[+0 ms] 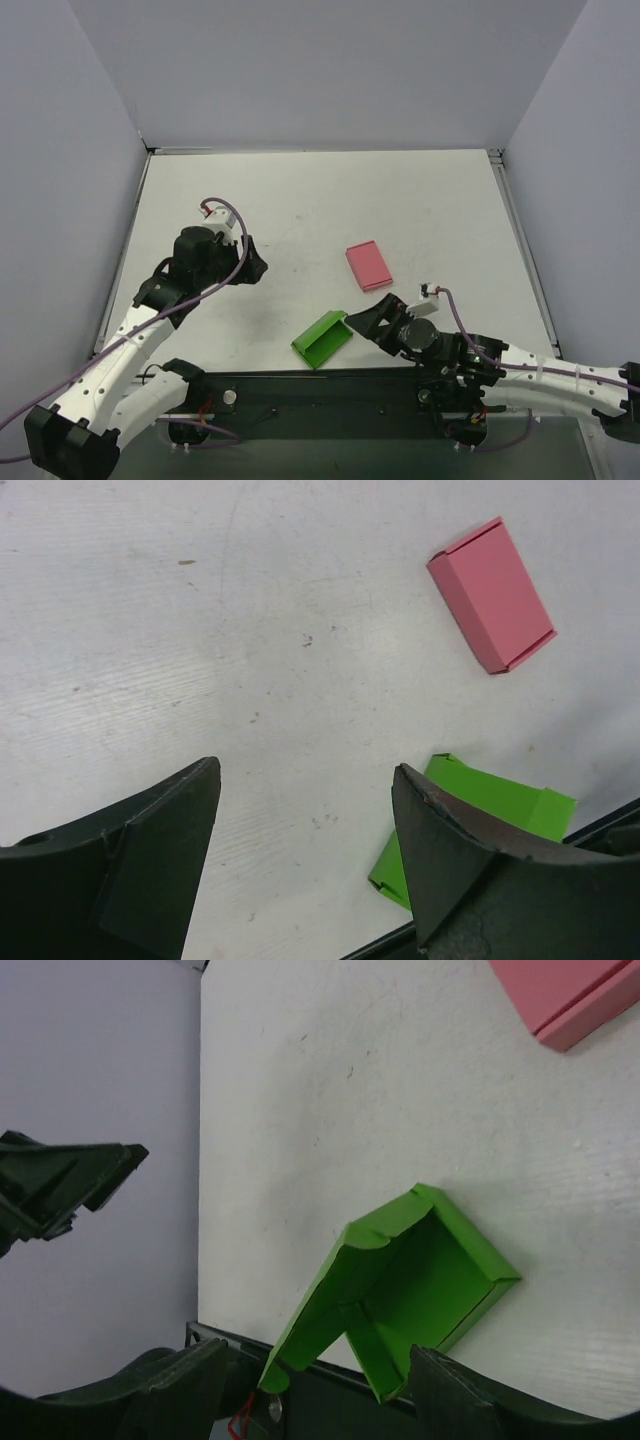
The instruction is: Fold the paper box
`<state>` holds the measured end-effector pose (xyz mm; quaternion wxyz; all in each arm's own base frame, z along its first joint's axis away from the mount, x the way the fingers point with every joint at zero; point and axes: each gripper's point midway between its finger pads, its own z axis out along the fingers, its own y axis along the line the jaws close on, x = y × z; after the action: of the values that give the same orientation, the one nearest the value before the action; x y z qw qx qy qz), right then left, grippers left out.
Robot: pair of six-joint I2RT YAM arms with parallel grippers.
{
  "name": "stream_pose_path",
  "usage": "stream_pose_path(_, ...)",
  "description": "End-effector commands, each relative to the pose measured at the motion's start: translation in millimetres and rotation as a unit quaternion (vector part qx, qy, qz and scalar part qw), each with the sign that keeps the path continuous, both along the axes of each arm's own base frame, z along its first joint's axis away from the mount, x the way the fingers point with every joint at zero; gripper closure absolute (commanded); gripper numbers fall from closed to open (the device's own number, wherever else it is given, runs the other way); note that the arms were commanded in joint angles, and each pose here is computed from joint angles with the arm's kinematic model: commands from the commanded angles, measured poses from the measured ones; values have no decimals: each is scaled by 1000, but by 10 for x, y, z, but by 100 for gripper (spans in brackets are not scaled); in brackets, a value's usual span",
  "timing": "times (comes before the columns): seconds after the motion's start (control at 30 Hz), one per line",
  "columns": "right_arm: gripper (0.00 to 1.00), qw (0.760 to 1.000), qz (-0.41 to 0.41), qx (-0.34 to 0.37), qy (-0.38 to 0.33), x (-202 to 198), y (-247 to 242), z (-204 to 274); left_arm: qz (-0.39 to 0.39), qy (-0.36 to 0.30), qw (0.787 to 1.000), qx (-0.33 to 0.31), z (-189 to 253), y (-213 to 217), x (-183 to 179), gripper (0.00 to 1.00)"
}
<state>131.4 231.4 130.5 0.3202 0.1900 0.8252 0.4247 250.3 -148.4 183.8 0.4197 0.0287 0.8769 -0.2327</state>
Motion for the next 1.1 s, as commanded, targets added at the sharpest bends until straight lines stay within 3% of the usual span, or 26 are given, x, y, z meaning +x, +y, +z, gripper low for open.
stream_pose_path(0.0, 27, 997, -29, 69, 16, -75, 305, 204, 0, 13, 996, 84, -198, 266, -24, 21)
stream_pose_path(0.17, 27, 998, -15, 59, 21, -95, 538, 253, 4, 2, 997, 76, -187, 292, 33, 20)
stream_pose_path(0.37, 35, 997, -20, 76, 27, -18, 806, 240, 12, -16, 997, 80, -130, 371, 44, 20)
stream_pose_path(0.73, 61, 997, 0, 64, 44, 33, 1159, 148, 10, -30, 997, 75, -63, 378, 14, 19)
stream_pose_path(1.07, 67, 997, -7, 45, 68, 12, 1163, -28, 8, -33, 997, 75, -55, 373, 8, 19)
